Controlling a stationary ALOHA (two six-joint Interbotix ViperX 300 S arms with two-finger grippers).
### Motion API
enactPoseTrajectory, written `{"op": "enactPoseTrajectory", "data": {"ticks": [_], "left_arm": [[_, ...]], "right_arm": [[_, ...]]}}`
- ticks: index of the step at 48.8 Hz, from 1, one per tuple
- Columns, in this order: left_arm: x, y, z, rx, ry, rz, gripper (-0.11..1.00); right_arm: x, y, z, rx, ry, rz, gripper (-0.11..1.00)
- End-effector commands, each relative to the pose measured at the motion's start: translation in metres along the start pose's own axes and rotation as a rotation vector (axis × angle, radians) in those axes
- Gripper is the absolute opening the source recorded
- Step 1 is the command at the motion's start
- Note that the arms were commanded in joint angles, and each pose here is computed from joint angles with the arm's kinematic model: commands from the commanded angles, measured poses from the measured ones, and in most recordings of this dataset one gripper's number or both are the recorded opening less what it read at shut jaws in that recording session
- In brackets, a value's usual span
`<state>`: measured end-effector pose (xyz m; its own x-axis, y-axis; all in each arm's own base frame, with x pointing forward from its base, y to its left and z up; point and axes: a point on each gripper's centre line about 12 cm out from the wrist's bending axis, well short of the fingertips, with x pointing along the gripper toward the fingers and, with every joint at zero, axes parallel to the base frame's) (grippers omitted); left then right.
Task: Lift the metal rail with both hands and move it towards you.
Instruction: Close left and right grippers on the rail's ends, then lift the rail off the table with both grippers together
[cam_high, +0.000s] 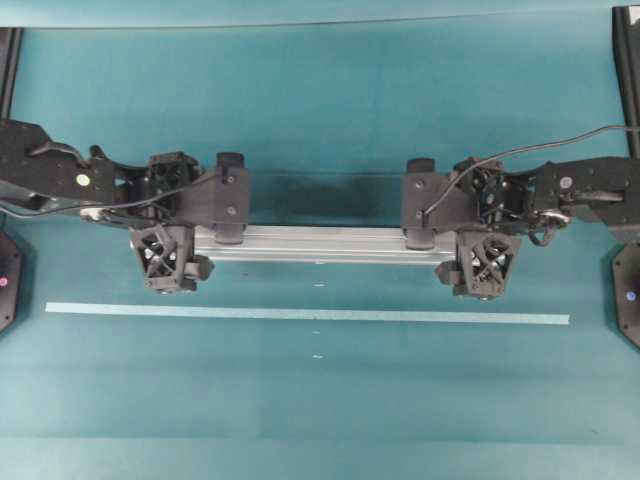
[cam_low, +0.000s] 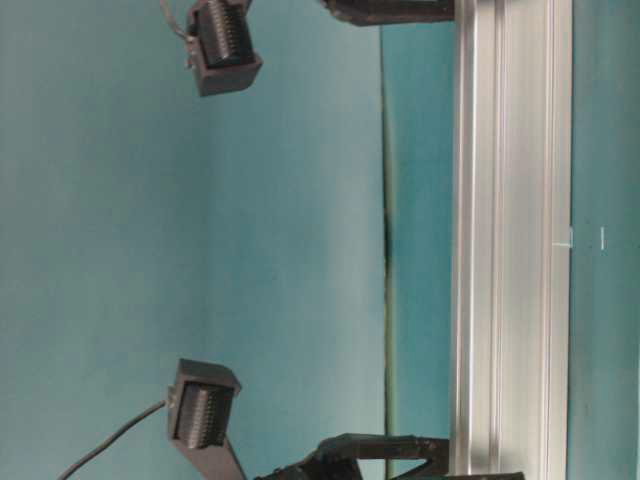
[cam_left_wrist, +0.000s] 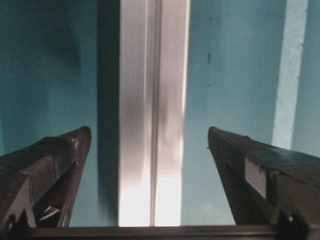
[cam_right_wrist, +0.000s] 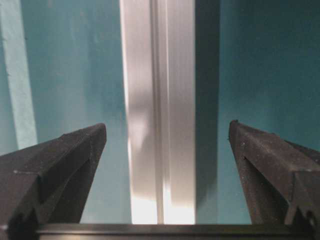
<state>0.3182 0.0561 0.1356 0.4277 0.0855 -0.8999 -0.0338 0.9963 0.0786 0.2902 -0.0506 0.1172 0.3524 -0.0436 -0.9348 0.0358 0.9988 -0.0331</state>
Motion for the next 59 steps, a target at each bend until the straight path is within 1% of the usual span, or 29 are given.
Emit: {"op": "enactPoseTrajectory", "data": {"ticks": [1,16,24,34,39,41,44,48,52,53,54,59], "left_arm": [[0.002,0.004,0.000,-0.005,-0.003,0.007,0.98],[0.020,0.004,-0.013,-0.014,0.007,0.006,0.98],[0.021,0.004,-0.012,-0.014,0.006,0.007,0.98],[0.021,0.004,-0.012,-0.026,0.004,0.006,0.98],[0.019,0.003,-0.011,-0.036,0.001,0.006,0.95],[0.019,0.003,-0.010,-0.042,-0.004,0.006,0.92],[0.019,0.003,-0.010,-0.050,-0.005,0.005,0.82],[0.018,0.002,-0.009,-0.053,-0.008,0.005,0.59],[0.018,0.002,-0.008,-0.055,-0.010,0.005,0.37],[0.018,0.002,-0.009,-0.055,-0.008,0.005,0.33],[0.018,0.002,-0.009,-0.055,-0.008,0.005,0.32],[0.018,0.002,-0.010,-0.055,-0.007,0.005,0.32]], "right_arm": [[0.004,-0.001,0.000,-0.001,-0.012,-0.005,0.99],[0.017,-0.002,-0.006,0.011,0.022,0.000,0.99],[0.018,-0.002,-0.005,0.017,0.012,-0.001,0.99],[0.017,-0.002,-0.004,0.032,0.002,0.002,0.99],[0.018,0.000,-0.005,0.039,0.011,0.008,0.98],[0.018,0.001,-0.005,0.037,0.014,0.010,0.95],[0.018,0.002,-0.005,0.036,0.018,0.013,0.87],[0.018,0.003,-0.005,0.048,0.025,0.015,0.68],[0.018,0.003,-0.005,0.067,0.026,0.015,0.43],[0.018,0.003,-0.005,0.073,0.026,0.015,0.41],[0.018,0.003,-0.005,0.076,0.027,0.015,0.41],[0.018,0.004,-0.004,0.088,0.023,0.015,0.41]]}}
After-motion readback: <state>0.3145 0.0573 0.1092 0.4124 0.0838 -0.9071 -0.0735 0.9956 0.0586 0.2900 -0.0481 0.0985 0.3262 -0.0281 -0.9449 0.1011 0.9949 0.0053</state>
